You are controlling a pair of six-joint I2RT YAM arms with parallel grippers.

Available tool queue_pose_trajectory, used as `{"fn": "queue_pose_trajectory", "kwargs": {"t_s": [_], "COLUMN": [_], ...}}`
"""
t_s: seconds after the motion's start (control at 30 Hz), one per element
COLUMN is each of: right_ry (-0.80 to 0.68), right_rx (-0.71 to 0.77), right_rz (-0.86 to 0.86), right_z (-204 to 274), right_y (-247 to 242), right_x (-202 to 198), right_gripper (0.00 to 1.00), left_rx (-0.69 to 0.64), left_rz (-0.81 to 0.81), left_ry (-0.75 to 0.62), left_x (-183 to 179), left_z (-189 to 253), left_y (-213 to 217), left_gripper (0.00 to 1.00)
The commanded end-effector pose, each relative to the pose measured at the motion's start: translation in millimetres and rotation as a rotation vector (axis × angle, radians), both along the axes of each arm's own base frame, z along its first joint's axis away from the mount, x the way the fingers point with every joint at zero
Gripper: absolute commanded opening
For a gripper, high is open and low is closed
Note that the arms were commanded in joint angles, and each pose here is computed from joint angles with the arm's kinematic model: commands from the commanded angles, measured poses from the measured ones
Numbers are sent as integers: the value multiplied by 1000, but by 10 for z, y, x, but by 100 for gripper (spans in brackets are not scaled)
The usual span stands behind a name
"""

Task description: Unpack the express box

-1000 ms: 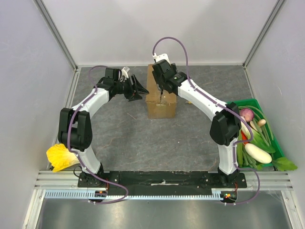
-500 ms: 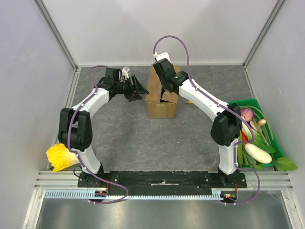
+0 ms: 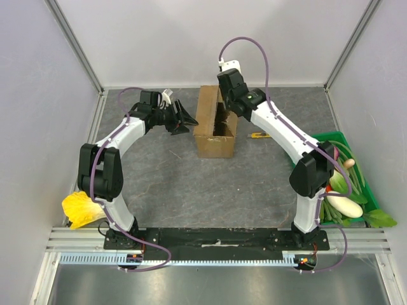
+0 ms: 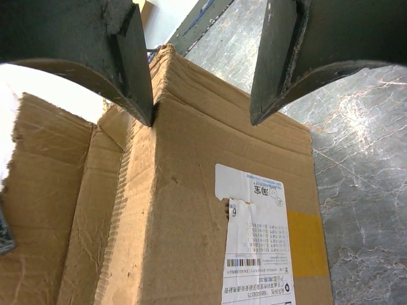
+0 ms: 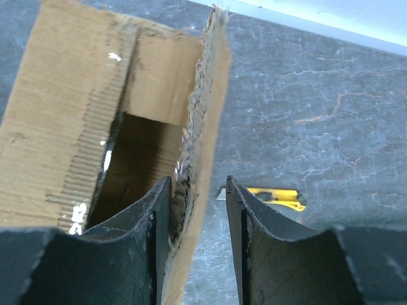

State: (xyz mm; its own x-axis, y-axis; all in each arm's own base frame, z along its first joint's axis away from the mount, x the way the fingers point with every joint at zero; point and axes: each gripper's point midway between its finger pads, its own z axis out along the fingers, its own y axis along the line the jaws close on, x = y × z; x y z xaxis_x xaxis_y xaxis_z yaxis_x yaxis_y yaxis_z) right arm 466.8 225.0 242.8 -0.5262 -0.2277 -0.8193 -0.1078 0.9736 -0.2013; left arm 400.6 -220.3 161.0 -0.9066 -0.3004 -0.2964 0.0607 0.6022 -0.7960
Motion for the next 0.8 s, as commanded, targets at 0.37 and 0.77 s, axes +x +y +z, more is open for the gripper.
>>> {"fn": "queue_pose_trajectory", "kwargs": {"t_s": [0.37,0.77], "right_ry": [-41,-122], "right_rx": [118,218], "right_rz": [-98,-18], "right_z": [335,827], "right_y": [-617,-590], "right_x": [4,13], "right_gripper": [52,77], "left_rx": [55,-58], "left_rz": [-16,-107], "left_ry": [40,-79], "left_x": [-67,-65], "left_z": [-136,420], "left_y": [91,-59], "left_gripper": [68,70]}}
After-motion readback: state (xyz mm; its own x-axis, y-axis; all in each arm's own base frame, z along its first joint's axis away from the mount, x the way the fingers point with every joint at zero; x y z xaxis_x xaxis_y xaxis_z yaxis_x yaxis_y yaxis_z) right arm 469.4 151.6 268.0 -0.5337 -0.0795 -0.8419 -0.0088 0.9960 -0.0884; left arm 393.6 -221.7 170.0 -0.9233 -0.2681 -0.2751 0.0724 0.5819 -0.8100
